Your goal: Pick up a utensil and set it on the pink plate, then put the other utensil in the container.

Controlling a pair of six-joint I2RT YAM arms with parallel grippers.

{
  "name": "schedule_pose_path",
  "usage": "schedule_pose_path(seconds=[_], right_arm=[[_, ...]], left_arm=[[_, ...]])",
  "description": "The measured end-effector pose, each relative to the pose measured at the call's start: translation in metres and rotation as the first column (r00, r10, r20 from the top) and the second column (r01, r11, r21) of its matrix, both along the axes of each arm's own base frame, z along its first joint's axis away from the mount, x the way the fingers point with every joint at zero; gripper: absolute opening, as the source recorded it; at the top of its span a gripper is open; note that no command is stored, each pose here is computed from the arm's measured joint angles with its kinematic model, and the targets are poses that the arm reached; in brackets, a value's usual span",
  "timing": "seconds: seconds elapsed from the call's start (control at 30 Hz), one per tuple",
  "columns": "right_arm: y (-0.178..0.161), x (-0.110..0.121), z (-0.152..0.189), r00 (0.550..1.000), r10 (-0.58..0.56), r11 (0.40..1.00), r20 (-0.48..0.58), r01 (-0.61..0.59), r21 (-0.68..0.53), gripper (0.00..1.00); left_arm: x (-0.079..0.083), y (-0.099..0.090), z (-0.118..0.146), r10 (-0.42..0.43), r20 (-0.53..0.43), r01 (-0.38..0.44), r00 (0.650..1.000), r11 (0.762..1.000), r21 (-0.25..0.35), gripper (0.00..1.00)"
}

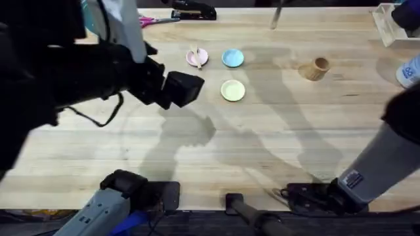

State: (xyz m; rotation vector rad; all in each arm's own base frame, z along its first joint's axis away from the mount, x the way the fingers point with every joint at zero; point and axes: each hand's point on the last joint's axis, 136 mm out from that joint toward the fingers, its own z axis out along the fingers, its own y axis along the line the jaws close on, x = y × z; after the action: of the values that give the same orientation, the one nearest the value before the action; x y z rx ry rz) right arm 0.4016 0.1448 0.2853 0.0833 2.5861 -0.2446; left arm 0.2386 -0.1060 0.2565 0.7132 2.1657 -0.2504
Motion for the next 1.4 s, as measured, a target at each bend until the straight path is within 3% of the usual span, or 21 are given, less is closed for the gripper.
schedule_pose_path(seconds=[0.13, 0.33, 0.47, 0.77, 0.97, 1.23, 1.4], right_arm=[[-0.012, -0.009, 0.019, 0.999, 0.04, 0.999, 0.013, -0.04, 0.007, 0.031], [-0.025, -0.027, 0.042, 0.992, 0.124, 0.991, 0.015, -0.125, 0.041, 0.031], [-0.036, -0.047, 0.06, 0.98, 0.198, 0.977, 0.022, -0.199, 0.082, 0.033], [-0.049, -0.09, 0.093, 0.925, 0.376, 0.923, 0.058, -0.379, 0.066, 0.033], [-0.044, -0.105, 0.101, 0.863, 0.502, 0.863, 0.064, -0.504, 0.034, 0.032], [-0.042, -0.108, 0.101, 0.771, 0.636, 0.772, 0.03, -0.634, -0.048, 0.033], [-0.042, -0.108, 0.101, 0.743, 0.669, 0.742, 0.017, -0.666, -0.076, 0.032]], left_arm=[[0.006, -0.008, -0.008, -0.049, 0.029, 0.049, 0.998, 0.999, -0.005, 0.993], [0.015, -0.024, 0.009, -0.141, 0.142, 0.147, 0.98, 0.989, -0.026, 0.993], [0.017, -0.039, 0.006, -0.247, 0.15, 0.254, 0.957, 0.967, -0.025, 0.993], [0.036, -0.069, -0.011, -0.402, 0.142, 0.412, 0.905, 0.91, -0.051, 0.993], [0.045, -0.067, -0.018, -0.411, 0.136, 0.422, 0.902, 0.905, -0.062, 0.993], [0.049, -0.067, -0.022, -0.415, 0.132, 0.426, 0.9, 0.903, -0.063, 0.994], [0.05, -0.067, -0.021, -0.415, 0.136, 0.426, 0.899, 0.903, -0.062, 0.994]])
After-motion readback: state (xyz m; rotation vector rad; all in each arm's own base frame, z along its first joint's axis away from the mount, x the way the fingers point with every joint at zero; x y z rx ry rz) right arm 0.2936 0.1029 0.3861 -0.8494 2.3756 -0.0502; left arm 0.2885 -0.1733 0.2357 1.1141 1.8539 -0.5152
